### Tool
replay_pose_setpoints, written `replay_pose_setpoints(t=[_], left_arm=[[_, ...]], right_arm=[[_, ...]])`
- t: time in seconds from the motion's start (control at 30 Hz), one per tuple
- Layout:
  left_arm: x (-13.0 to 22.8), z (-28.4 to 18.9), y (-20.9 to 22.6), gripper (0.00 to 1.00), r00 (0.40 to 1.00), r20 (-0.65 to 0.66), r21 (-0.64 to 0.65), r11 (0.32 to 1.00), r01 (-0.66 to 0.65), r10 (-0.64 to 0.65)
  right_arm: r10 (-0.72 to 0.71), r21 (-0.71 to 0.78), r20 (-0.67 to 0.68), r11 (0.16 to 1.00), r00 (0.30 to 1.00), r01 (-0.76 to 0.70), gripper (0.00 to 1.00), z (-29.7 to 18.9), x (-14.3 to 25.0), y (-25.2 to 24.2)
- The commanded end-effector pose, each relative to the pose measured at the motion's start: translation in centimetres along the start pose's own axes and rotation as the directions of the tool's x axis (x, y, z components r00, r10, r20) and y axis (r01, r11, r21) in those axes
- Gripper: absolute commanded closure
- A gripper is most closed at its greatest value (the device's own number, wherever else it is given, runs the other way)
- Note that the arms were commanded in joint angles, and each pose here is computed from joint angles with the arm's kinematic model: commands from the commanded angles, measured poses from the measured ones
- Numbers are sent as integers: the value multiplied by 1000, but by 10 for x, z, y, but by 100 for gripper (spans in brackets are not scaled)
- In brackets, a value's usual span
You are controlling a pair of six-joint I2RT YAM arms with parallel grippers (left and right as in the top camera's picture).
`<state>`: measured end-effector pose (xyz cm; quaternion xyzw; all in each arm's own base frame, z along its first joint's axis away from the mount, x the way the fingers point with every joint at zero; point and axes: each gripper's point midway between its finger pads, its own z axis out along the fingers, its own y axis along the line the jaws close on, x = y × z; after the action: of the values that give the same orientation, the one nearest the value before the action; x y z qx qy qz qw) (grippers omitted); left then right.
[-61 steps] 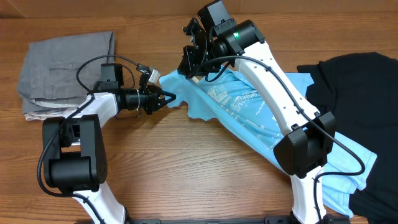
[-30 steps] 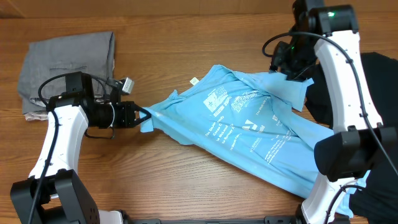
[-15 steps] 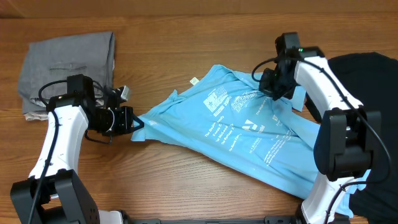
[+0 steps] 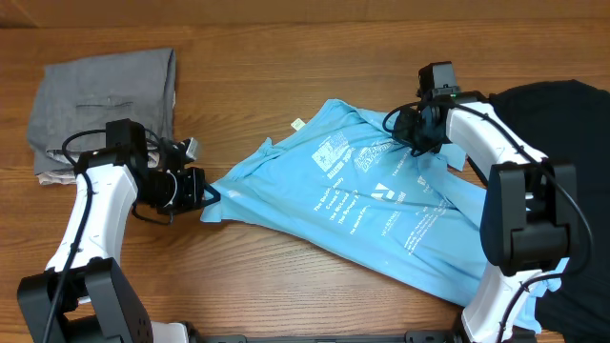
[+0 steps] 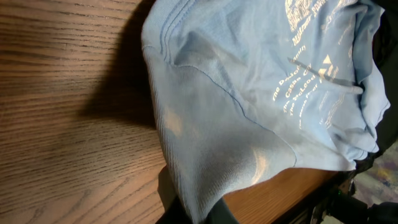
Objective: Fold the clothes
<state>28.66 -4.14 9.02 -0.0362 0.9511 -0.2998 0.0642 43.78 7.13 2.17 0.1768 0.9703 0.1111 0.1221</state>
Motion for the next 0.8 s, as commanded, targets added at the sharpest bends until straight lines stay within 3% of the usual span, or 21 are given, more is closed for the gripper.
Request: replay_pose_setpoints(t=[0.0, 0.4, 0.77], left_arm=[[1, -1, 0, 96, 1000, 6, -6, 1000, 11, -11], [-4, 11, -7, 96, 998, 13, -24, 998, -64, 65], [-10, 19, -16, 96, 993, 28, -27, 993, -111, 112]], right_arm=[[1, 0, -10, 1000, 1000, -1, 92, 19, 2, 0], [-88, -109, 128, 989, 988, 103, 94, 54, -17, 52], [-150, -288, 269, 930, 951, 229, 96, 92, 9, 159]])
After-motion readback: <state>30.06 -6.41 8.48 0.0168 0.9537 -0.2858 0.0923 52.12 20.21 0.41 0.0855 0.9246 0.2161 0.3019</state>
